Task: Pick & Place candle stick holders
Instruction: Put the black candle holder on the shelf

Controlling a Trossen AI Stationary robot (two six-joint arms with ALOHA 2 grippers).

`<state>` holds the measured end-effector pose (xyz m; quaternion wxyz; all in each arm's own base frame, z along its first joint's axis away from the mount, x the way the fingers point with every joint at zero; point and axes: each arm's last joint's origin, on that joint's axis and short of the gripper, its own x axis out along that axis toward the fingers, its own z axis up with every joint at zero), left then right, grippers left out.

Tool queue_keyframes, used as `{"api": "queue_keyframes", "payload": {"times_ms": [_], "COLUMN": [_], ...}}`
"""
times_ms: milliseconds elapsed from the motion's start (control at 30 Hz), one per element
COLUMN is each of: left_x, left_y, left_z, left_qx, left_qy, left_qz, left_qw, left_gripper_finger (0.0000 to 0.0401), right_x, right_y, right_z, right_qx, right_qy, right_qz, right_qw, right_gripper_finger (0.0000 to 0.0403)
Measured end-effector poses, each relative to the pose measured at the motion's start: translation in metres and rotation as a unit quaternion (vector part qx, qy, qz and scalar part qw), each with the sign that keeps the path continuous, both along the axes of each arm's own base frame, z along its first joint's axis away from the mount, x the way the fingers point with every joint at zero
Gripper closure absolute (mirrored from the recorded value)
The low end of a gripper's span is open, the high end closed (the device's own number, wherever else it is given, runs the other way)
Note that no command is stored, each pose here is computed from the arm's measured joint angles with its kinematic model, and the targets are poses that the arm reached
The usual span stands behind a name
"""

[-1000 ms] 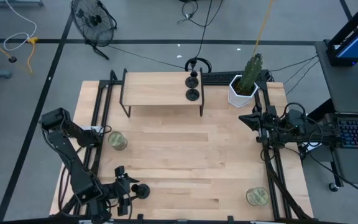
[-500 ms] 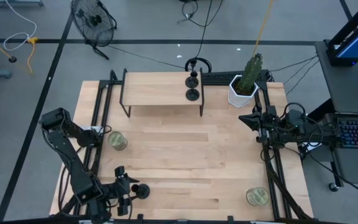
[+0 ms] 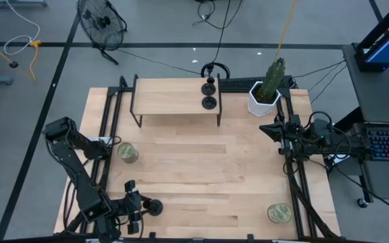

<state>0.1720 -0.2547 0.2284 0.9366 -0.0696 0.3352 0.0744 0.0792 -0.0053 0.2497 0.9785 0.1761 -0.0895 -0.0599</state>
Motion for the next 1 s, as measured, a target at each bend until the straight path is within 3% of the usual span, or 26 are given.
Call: {"api": "queue_keyframes", "payload": {"times_ms": [300,667,1000], "left_x": [0.001,-0.001,0.014], "left_y": [-0.001,0.009,0.046], "left_z": [0.001,0.019,0.056], "left_qx": [-0.006,-0.028,-0.032], "left_qy": [-0.004,-0.023,-0.103], "left_qz": [-0.001,0.003,0.076], "left_qw": [1.0,0.999,0.991], "left_gripper_finger": [0.0289,0.0287,0.0277], "right_x": [0.0,0.0,0.0], "right_y": [0.0,0.0,0.0], "right_z": [0.0,0.0,0.0], "right_qx": [0.0,0.0,0.0], "right_qy": [0.0,0.0,0.0], "right_qz": [0.0,0.0,0.0], "right_qw": [1.0,1.0,1.0], "right_gripper_finger": [0.0403,0.0403,0.0403]}}
